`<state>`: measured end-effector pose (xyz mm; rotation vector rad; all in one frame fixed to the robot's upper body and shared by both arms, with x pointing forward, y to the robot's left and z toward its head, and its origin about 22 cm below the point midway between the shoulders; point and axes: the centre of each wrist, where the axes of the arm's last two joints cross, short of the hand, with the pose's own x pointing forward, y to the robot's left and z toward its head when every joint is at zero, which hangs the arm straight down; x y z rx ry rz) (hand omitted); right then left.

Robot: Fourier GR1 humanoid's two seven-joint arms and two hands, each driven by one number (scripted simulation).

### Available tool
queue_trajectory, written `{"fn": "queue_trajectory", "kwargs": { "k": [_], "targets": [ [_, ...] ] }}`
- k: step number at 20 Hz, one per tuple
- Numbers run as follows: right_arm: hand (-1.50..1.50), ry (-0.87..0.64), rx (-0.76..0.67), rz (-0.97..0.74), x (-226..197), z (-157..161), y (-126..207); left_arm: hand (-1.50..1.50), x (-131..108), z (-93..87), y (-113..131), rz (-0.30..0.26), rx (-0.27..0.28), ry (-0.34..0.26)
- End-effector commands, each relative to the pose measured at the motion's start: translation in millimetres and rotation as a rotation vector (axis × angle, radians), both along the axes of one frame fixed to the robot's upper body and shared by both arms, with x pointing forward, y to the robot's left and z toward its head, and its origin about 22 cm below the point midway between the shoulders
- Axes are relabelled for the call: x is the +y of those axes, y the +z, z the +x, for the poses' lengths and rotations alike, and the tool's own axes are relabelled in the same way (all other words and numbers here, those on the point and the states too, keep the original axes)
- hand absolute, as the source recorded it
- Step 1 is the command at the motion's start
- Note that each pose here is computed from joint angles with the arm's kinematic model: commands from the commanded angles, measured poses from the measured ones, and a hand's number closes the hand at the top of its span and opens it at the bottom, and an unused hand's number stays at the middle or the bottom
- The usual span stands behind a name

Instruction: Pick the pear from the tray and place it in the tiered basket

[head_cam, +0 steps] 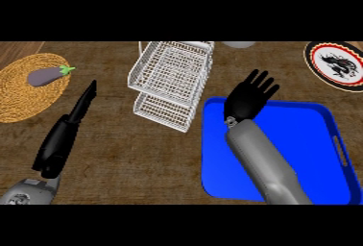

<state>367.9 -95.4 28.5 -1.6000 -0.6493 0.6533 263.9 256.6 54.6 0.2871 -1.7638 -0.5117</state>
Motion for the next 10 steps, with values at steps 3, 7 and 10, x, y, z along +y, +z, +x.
{"fn": "queue_trajectory", "kwargs": {
  "k": [3,7,10],
  "targets": [
    [-1.5,-0.238,-0.082,0.051,1.4,0.7,-8.4,0.0,-1.1,-1.5,0.8,0.006,-0.012,-0.012],
    [-1.5,-0.23,-0.093,0.062,3.3,-0.1,-0.7,0.0,2.0,0.2,10.0,0.004,-0.012,0.016],
    [-1.5,-0.234,-0.085,0.061,-2.5,-2.7,-15.2,0.0,-2.8,-2.0,-5.2,-0.013,0.004,0.002]
  ]
}}
